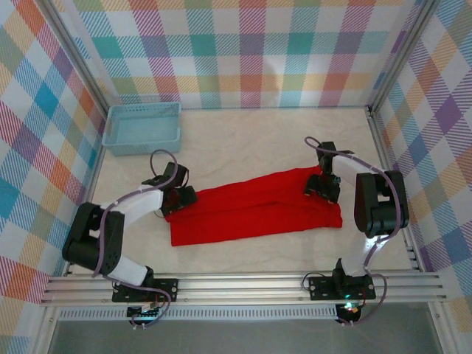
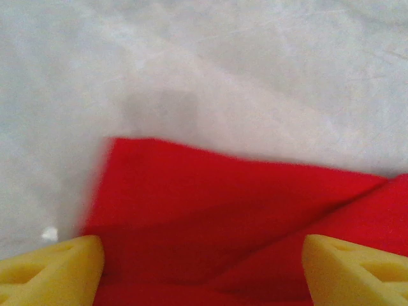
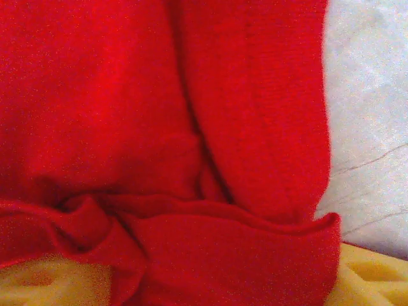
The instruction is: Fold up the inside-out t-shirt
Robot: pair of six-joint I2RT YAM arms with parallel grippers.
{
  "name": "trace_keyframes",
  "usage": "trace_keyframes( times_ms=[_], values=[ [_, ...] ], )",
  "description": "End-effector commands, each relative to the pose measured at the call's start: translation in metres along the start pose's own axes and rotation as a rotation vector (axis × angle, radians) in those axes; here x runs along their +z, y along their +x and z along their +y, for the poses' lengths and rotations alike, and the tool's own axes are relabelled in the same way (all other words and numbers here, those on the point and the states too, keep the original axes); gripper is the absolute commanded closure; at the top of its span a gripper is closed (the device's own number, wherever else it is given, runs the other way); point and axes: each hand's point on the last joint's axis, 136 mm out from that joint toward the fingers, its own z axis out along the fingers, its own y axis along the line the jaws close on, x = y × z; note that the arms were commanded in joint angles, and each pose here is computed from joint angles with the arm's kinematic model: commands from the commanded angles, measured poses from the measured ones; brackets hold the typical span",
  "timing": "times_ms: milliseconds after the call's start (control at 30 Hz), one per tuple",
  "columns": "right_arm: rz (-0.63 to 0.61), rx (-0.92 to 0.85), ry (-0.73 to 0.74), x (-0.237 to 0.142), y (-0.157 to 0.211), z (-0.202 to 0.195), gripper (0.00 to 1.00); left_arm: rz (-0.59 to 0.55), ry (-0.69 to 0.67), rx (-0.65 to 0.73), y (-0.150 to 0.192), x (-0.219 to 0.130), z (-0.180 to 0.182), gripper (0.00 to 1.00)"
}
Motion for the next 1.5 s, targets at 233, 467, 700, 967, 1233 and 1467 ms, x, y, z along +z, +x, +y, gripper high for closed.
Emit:
trace_keyframes(
  times_ms=[233, 467, 700, 967, 1233, 1467],
  values=[
    [0.038, -0.004, 0.039, 0.022, 0.007, -0.009, 0.65, -0.047, 0.085, 0.071, -0.005, -0.048, -0.026, 0.18],
    [0.010, -0.014, 0.031, 0.012, 0.004, -0.008, 0.90, 0.079, 0.060, 0.108, 0.024, -0.003, -0.044, 0.20],
    [-0.116, -0.028, 0.156, -0.024, -0.011, -0.027, 1.00, 0.170, -0.020, 0.130, 0.051, 0.029, -0.033, 0.24],
    [-0.341, -0.197, 0.349, -0.109, -0.031, -0.012, 1.00, 0.112, 0.066, 0.205, 0.059, 0.004, -0.082, 0.24],
    [-0.419, -0.445, 0.357, -0.151, 0.009, 0.072, 1.00, -0.008, 0.129, 0.161, 0.041, -0.029, -0.078, 0.24],
    [-0.379, -0.570, 0.183, -0.154, 0.068, 0.156, 1.00, 0.040, 0.124, 0.140, 0.064, -0.006, -0.060, 0.37]
  ],
)
